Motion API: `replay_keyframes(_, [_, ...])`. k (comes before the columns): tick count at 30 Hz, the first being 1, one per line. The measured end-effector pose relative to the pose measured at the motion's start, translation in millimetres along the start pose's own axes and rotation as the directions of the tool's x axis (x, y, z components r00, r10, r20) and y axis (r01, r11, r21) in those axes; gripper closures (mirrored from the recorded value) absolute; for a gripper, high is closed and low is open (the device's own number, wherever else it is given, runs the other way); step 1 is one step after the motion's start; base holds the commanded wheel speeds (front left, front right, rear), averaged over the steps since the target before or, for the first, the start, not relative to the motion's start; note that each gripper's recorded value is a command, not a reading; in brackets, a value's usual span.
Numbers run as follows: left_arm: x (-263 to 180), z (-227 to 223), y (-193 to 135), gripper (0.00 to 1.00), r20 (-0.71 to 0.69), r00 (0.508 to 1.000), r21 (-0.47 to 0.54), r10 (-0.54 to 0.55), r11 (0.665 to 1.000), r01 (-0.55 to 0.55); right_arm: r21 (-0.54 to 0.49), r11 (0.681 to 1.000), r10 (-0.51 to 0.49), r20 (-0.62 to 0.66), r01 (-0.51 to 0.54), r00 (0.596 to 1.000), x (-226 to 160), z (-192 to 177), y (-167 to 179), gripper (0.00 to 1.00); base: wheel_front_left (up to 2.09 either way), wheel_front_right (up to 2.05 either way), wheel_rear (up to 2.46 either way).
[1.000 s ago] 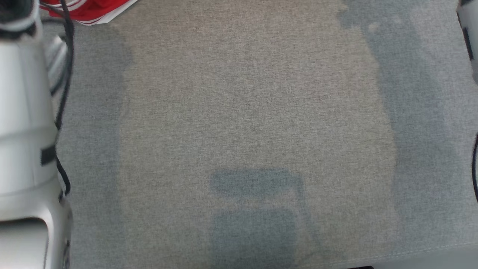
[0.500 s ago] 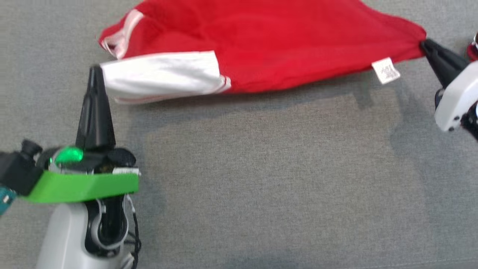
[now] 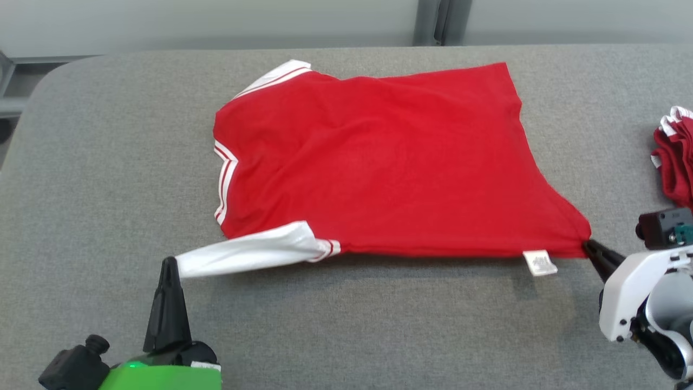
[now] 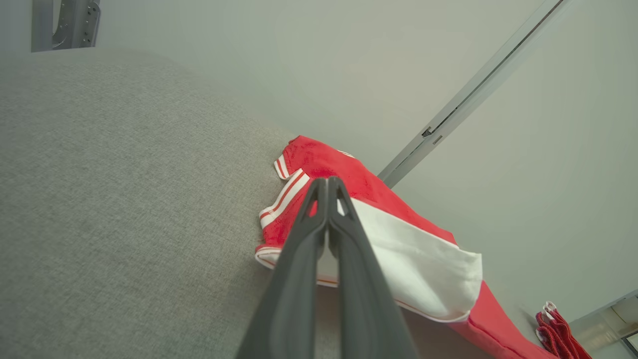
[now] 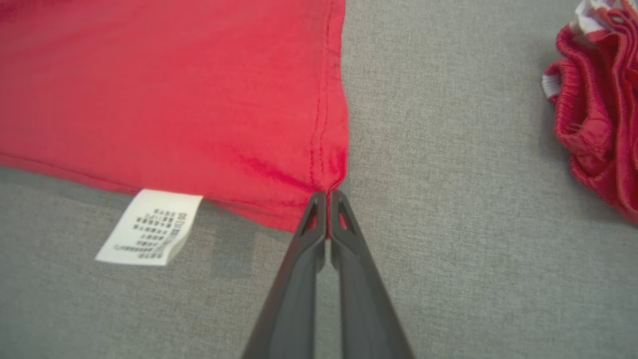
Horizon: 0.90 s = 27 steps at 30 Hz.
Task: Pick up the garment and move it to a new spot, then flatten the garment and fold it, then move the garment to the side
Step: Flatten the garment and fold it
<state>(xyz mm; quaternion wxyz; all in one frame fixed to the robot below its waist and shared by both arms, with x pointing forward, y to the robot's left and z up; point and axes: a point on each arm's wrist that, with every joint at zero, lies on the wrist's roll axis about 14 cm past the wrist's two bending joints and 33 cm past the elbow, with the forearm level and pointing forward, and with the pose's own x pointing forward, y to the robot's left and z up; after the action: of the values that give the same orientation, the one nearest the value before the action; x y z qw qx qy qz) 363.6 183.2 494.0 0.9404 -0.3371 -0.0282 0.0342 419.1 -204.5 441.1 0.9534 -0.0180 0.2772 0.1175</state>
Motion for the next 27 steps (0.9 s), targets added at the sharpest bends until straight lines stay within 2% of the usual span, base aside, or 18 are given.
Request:
replay_keyframes(3, [-15.9,-0.3,5.7,1.0,-0.007,1.0,0.015,0.021,1.0,-0.021,0.023,1.0,0.017,-0.043,-0.016,0.999,-12.3,-14.2,12.9,1.0,0.0,0.0,0.0])
replay_keyframes(10, [-51.4,5.1,21.1,1.0,-0.035,0.998,0.089,0.047,0.995,-0.043,0.033,0.999,-0.021,-0.094,0.024,0.995,-43.4,-32.2,10.7,1.0,0.0,0.0,0.0])
replay_keyframes(17, [-82.9,-7.0,28.1,1.0,-0.142,0.988,0.152,0.064,0.987,-0.042,0.061,0.997,-0.035,-0.161,0.045,0.986,-59.9,-58.3,16.9,1.0,0.0,0.0,0.0])
replay_keyframes(23, [-89.1,-7.0,18.6,1.0,-0.169,0.985,0.18,0.029,0.984,0.002,0.085,0.995,-0.031,-0.189,0.048,0.982,-70.4,-69.1,23.2,1.0,0.0,0.0,0.0])
replay_keyframes(27, [-67.9,-0.4,-1.1,1.0,-0.157,0.986,0.222,-0.058,0.971,0.092,0.089,0.995,-0.025,-0.157,0.039,0.987,-67.4,-60.0,26.5,1.0,0.0,0.0,0.0])
